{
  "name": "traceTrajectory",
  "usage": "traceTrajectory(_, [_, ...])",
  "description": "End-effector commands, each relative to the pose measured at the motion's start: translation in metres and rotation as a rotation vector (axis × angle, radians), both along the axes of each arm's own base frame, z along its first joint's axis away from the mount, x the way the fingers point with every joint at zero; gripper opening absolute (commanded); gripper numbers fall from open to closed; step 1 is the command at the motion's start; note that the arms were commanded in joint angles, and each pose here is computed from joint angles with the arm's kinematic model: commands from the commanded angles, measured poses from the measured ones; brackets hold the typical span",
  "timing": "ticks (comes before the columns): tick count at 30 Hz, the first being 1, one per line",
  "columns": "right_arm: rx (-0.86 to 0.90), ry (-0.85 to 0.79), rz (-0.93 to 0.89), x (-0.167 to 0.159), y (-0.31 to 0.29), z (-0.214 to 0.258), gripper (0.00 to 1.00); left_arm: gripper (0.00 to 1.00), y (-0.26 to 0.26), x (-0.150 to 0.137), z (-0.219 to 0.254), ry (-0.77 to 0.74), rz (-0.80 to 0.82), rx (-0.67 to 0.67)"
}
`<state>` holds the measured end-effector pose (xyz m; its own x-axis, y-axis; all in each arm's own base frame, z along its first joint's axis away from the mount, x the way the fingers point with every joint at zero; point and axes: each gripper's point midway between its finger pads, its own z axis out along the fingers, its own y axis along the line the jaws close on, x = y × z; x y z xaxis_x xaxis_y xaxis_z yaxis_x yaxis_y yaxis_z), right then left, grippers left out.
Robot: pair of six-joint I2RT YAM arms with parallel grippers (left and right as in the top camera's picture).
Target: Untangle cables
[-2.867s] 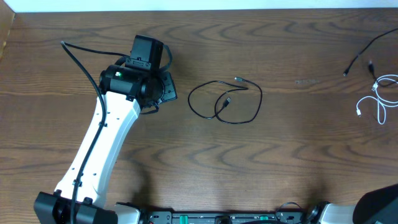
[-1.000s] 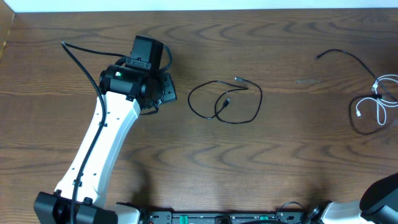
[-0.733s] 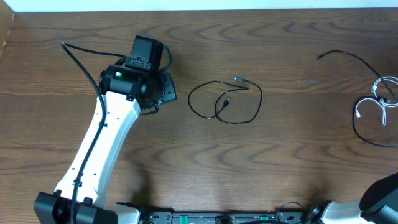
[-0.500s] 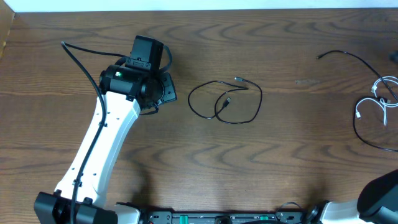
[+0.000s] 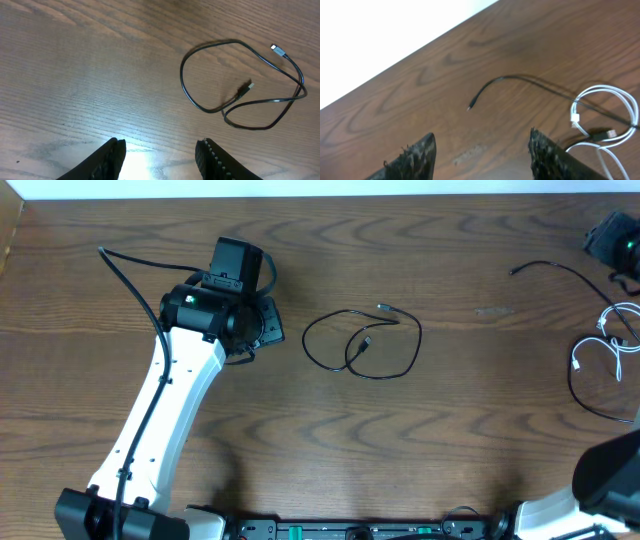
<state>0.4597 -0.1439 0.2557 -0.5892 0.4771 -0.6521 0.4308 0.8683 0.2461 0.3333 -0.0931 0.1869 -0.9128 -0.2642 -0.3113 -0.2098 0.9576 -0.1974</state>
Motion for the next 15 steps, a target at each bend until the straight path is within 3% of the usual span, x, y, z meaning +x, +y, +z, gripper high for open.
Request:
traceTrajectory(1, [-0.057, 0.085, -0.016, 0.007, -0.014, -0.015, 0.58, 0.51, 0.0, -0.002, 0.001, 0.002, 0.001, -0.011])
traceTrajectory(5, [-0.045, 0.219, -0.002, 0.011, -0.035, -0.049, 0.62, 0.51, 0.0, -0.002, 0.001, 0.002, 0.001, -0.011])
traceTrajectory(7, [-0.047, 0.227, -0.015, 0.021, -0.051, -0.06, 0.75, 0.51, 0.0, -0.002, 0.001, 0.002, 0.001, -0.011])
traceTrajectory(9, [-0.068, 0.187, -0.033, 0.033, -0.062, -0.062, 0.81, 0.51, 0.0, -0.002, 0.001, 0.001, 0.001, -0.011])
traceTrajectory(15, [-0.135, 0.14, -0.02, 0.061, -0.081, -0.082, 0.75, 0.51, 0.001, -0.005, 0.0, 0.015, 0.001, -0.008])
